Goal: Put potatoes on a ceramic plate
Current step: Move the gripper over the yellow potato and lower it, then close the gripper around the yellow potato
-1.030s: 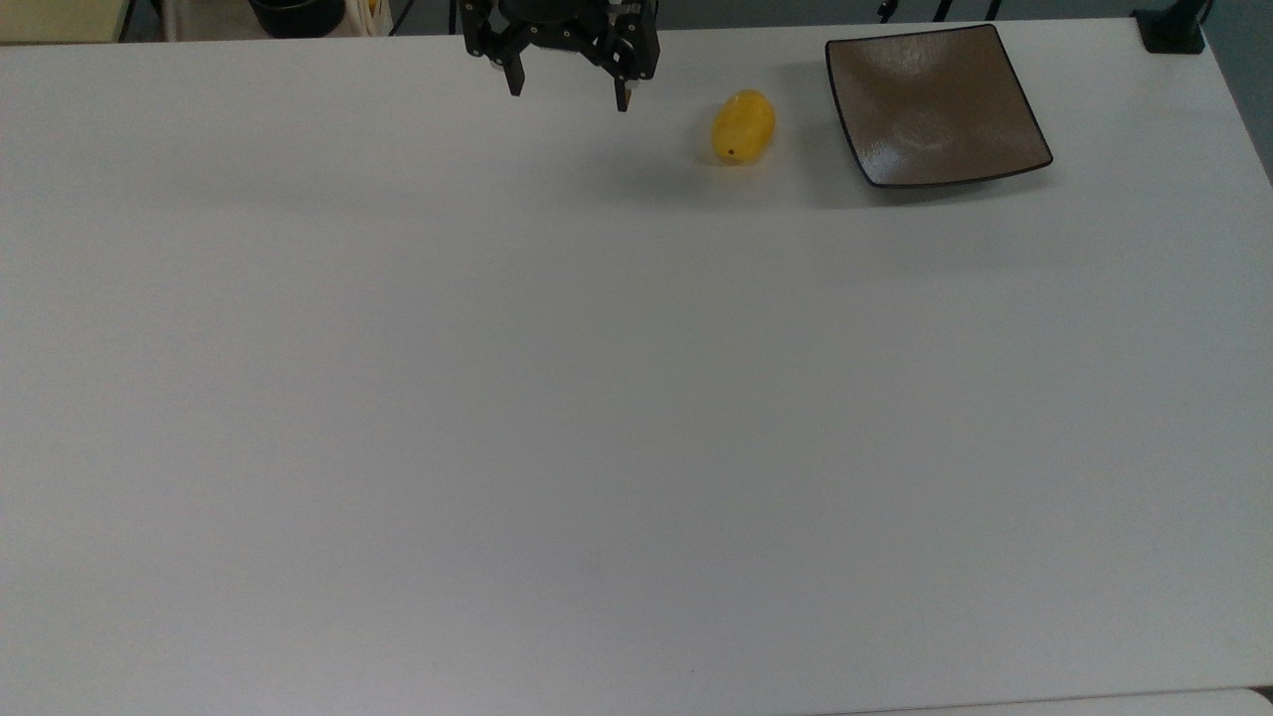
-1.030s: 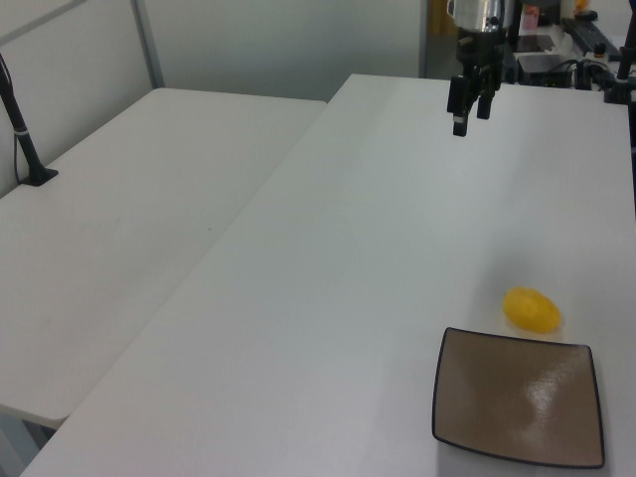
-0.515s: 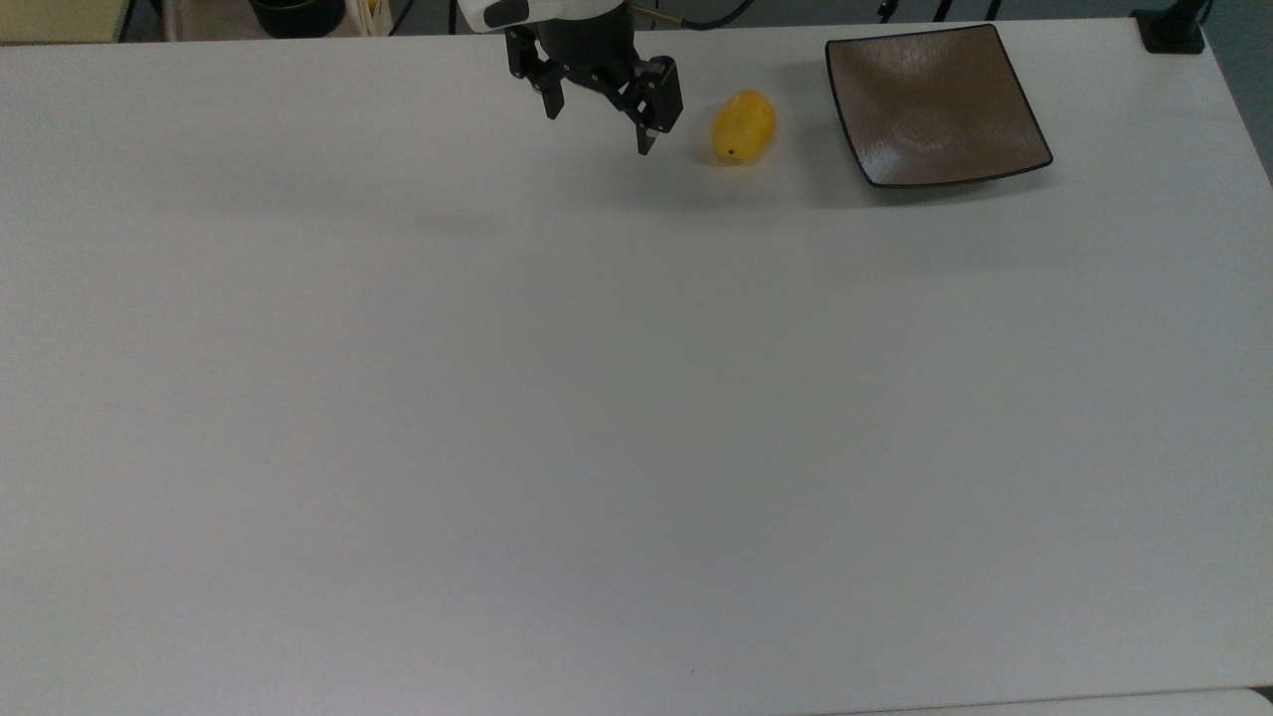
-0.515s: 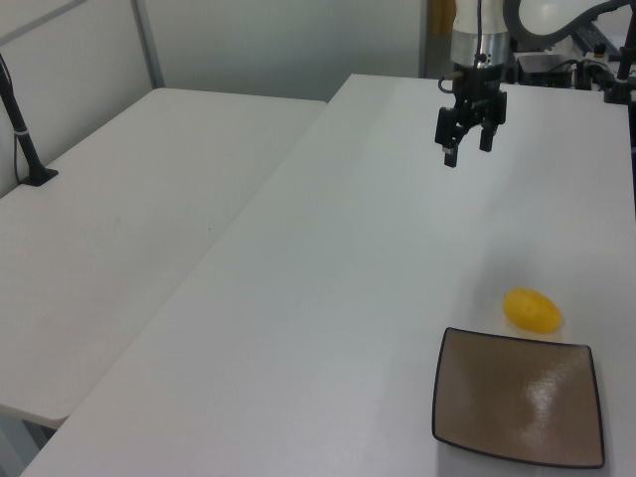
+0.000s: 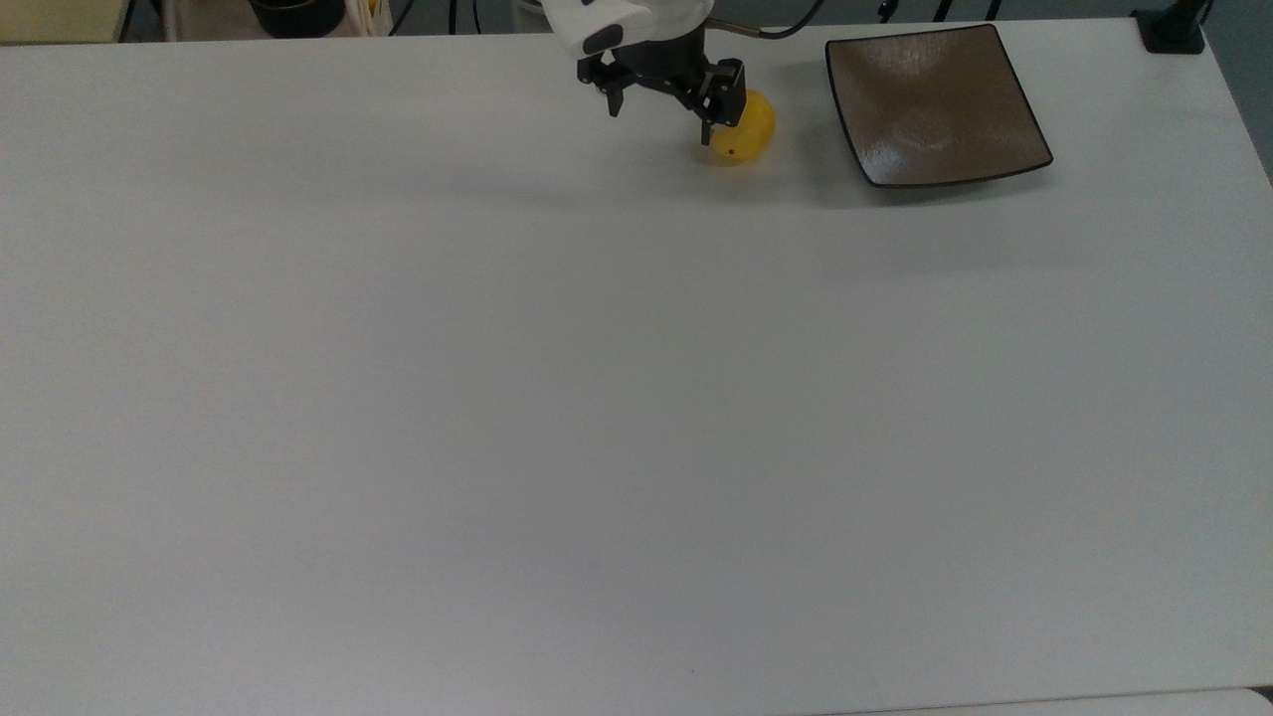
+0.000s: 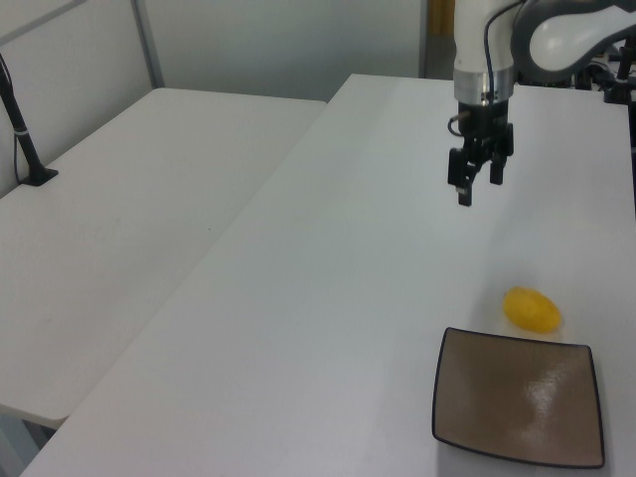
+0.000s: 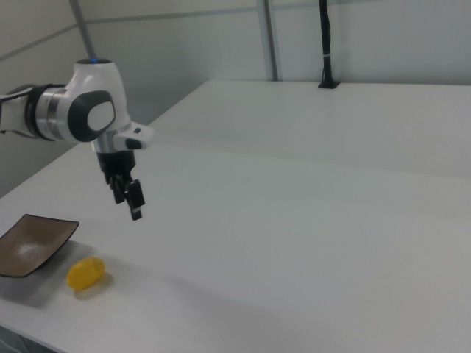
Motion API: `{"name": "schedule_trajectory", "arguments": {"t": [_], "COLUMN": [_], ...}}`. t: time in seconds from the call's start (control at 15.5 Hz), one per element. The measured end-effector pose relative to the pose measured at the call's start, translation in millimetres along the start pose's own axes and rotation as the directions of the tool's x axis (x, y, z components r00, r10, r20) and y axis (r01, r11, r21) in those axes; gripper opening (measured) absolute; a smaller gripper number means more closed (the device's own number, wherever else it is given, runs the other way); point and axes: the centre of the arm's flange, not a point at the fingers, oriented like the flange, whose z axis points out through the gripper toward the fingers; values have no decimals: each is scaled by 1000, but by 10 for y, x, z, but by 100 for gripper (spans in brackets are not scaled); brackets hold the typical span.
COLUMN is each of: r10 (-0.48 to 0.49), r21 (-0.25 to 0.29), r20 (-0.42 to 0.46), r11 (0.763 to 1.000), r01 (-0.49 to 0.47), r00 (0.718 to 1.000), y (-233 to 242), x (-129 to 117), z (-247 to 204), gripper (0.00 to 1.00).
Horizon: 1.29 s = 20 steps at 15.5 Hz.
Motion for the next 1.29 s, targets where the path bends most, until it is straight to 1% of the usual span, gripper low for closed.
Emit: {"name": "schedule_trajectory", "arguments": {"t": [0.19, 0.39, 0.58, 0.9, 1.09, 1.29], "r10": [-41, -71, -89, -135, -166, -191], "r21": [-19, -21, -36, -64, -49, -49], "r20": [20, 15, 34, 68, 38, 37], "r11": [999, 997, 995, 988, 985, 980], "r01": [41, 72, 90, 140, 168, 193], "r00": [999, 997, 995, 988, 985, 981], "y": [-150, -260, -304, -435, -536, -600], "x": [-179, -308, -407, -648, -755, -868], "z": [192, 348, 473, 701, 838, 1007], "gripper": [100, 100, 100, 100, 100, 100]}}
